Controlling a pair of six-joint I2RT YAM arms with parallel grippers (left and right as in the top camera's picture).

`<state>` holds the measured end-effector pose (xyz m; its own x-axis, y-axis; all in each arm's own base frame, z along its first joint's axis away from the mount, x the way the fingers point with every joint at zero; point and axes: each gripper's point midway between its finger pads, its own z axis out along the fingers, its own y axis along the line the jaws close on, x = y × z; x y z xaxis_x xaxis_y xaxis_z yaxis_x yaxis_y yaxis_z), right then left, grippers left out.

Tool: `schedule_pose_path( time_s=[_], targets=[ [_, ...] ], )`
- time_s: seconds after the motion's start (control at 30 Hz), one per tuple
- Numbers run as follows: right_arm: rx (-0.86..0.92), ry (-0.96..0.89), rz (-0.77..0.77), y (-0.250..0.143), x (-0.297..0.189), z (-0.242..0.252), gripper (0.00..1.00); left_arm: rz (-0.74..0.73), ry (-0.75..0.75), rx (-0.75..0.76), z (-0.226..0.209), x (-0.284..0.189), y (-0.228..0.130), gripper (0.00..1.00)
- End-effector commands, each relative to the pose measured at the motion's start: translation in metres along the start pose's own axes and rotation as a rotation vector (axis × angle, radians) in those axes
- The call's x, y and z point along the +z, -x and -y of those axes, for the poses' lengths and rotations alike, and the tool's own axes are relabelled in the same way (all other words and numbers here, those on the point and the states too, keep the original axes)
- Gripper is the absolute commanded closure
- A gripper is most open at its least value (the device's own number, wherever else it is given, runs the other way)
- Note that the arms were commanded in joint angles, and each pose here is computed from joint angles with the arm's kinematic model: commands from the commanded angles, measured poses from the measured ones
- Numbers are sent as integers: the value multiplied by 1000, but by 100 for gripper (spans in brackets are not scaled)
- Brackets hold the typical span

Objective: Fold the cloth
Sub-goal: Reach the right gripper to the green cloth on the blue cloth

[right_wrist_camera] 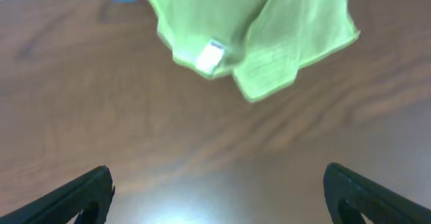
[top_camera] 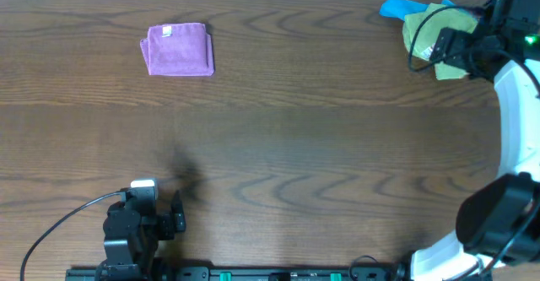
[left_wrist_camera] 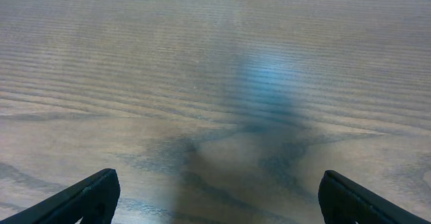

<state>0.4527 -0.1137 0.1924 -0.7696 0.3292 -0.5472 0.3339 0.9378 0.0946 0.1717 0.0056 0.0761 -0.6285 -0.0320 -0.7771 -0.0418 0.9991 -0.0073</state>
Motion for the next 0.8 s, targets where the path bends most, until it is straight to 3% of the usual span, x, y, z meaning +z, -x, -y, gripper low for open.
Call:
schedule_pose_path(
  time_s=[0.0, 0.53, 0.77],
  targets=[
    [26, 16, 31, 14, 14, 6, 1, -67, 17, 8, -3, 2, -18, 5],
    [75, -46, 176, 51, 95, 24, 1, -67, 17, 8, -3, 2, -18, 4],
    [158, -38, 181, 46, 136, 26, 4, -68, 17, 8, -3, 2, -18, 5]
  ],
)
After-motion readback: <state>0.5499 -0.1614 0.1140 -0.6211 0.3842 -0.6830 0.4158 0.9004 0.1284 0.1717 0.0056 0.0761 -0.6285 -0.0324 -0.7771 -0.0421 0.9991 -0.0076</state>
